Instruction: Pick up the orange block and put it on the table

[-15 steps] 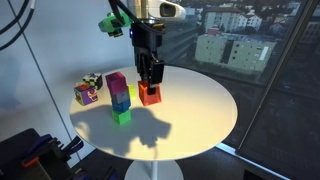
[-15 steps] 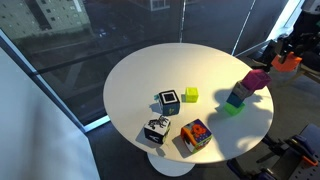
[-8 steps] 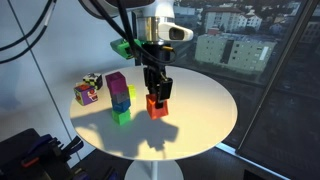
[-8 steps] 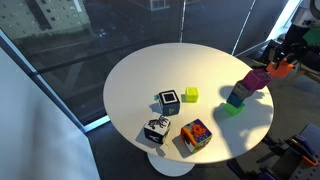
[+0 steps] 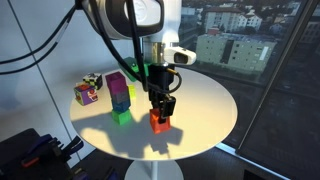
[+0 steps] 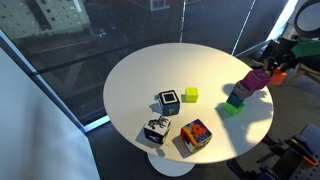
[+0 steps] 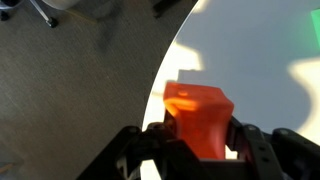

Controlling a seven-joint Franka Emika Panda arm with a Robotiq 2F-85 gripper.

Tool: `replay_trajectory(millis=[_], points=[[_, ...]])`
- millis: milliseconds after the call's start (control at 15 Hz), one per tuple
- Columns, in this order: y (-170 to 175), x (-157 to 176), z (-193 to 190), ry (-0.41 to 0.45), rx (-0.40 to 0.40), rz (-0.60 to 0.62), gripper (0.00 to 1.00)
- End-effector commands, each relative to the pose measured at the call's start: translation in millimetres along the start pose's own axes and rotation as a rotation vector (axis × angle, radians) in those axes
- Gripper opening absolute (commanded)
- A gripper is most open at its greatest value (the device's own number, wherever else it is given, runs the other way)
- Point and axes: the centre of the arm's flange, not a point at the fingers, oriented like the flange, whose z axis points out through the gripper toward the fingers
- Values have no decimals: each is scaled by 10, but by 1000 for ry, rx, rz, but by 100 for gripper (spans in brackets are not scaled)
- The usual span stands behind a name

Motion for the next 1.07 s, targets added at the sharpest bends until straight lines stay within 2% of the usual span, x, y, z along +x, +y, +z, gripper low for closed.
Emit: replay_trajectory(millis=[0, 667, 733, 800, 933, 1000], points=[[-76, 94, 190, -1, 2, 10, 20], [-245, 66, 735, -39, -44, -2, 20], [-253, 56, 776, -46, -51, -5, 34], [-261, 45, 818, -51, -61, -8, 69], [-278, 23, 870, -63, -76, -11, 70], [-288, 12, 875, -68, -78, -14, 77]])
